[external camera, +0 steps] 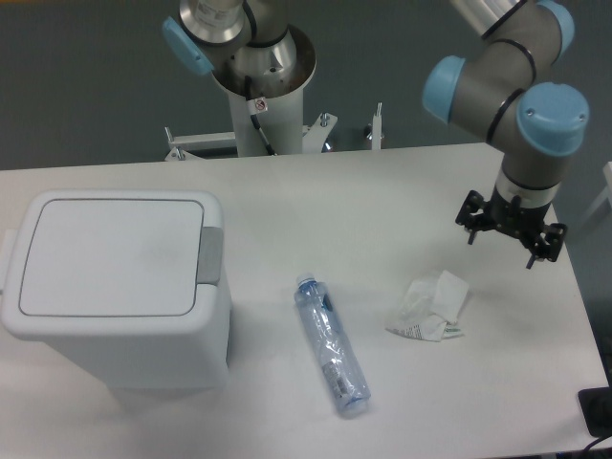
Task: Open the trash can
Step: 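Move the open gripper across the table toward the trash can lid edge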
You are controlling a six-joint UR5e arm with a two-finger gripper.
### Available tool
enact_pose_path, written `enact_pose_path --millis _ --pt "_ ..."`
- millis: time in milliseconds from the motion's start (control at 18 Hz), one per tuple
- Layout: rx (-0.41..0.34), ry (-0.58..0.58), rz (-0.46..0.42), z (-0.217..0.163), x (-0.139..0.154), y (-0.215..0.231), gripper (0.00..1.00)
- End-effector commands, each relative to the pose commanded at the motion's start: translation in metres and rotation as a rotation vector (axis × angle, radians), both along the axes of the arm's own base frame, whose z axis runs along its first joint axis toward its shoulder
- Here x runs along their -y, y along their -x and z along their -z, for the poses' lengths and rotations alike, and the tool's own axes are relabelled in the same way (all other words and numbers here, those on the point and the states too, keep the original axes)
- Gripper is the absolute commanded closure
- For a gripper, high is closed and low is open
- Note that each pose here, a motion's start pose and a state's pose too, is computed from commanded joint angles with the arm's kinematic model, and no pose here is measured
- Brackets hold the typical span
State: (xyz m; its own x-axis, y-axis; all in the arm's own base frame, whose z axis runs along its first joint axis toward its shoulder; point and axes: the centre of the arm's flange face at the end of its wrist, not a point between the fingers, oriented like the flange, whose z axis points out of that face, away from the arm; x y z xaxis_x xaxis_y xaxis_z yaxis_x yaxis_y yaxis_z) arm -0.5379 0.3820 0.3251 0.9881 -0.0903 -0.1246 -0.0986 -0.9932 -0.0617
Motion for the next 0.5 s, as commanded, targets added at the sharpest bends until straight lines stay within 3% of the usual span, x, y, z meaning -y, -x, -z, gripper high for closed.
enact_pose_path --millis 167,500 --pt "0.039 -0.090 -0.111 -0.004 -0.015 -0.008 0.00" --pt "0.099 -0.196 -0.206 -0.020 -0.039 -0.031 0.00"
